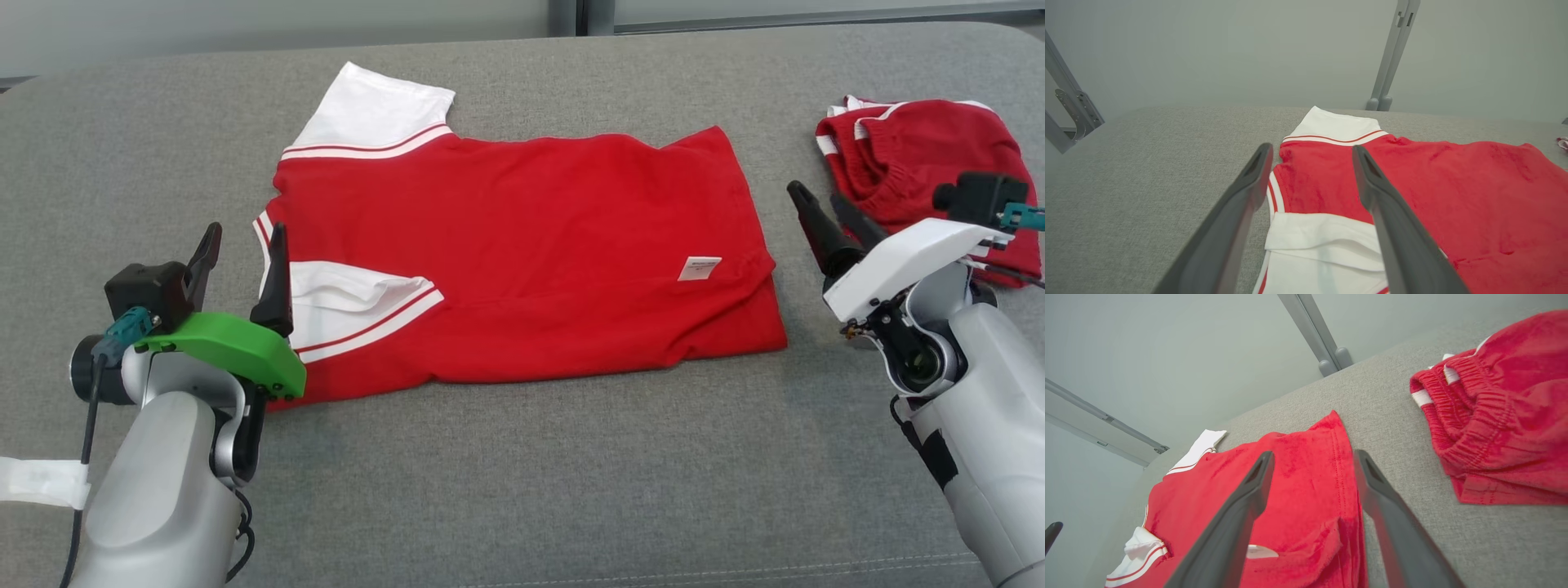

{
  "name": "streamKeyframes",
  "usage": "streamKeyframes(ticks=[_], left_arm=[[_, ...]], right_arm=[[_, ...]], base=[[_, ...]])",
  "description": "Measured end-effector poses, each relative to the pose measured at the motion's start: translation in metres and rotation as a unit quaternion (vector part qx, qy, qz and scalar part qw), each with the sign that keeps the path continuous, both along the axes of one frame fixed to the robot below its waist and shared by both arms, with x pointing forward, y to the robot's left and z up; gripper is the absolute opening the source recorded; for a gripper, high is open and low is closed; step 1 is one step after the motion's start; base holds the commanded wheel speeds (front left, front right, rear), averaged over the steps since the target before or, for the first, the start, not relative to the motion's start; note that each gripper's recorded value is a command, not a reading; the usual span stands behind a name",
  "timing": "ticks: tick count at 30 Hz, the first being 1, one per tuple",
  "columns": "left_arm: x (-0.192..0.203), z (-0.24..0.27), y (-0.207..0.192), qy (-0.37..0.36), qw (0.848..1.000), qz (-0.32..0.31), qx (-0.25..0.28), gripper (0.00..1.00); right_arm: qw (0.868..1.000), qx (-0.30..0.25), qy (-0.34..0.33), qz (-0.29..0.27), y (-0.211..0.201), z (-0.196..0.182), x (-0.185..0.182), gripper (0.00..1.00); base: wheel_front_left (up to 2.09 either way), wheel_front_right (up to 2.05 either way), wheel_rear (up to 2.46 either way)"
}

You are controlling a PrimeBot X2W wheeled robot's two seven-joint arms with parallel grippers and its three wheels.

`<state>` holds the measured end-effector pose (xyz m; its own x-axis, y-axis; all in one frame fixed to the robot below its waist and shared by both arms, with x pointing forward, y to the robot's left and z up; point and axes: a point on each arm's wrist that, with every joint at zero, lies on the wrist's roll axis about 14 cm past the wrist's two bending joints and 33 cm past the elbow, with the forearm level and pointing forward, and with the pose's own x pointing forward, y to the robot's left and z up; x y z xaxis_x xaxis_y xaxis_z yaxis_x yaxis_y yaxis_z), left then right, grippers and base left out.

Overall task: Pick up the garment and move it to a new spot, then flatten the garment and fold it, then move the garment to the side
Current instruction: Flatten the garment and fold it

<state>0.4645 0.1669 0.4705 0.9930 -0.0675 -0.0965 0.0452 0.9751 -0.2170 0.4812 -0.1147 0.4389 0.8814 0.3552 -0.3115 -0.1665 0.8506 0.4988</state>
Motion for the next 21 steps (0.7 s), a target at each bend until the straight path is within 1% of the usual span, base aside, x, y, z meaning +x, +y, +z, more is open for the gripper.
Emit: streamKeyframes(ticks=[2,6,10,14,21], left_arm=[[-0.002,0.003,0.0,-0.006,1.0,0.001,-0.002,1.0],[-0.015,-0.003,-0.001,0.003,1.0,0.009,-0.025,1.0],[-0.044,-0.035,0.005,0.051,0.997,0.028,-0.043,1.0],[-0.069,-0.057,0.015,0.095,0.992,0.054,-0.068,1.0],[-0.087,-0.073,0.015,0.133,0.979,0.08,-0.131,1.0]], right_arm=[[1.0,-0.003,-0.02,-0.007,-0.004,0.008,0.002,1.0],[0.999,0.003,-0.046,-0.02,-0.006,0.016,-0.004,1.0],[0.999,0.008,-0.042,-0.032,-0.009,0.006,-0.023,1.0],[0.998,0.018,-0.04,-0.038,-0.005,0.001,-0.039,1.0],[0.998,0.033,-0.042,-0.042,0.0,0.002,-0.053,1.0]], base=[[0.0,0.0,0.0],[0.0,0.0,0.0],[0.0,0.0,0.0],[0.0,0.0,0.0],[0.0,0.0,0.0]])
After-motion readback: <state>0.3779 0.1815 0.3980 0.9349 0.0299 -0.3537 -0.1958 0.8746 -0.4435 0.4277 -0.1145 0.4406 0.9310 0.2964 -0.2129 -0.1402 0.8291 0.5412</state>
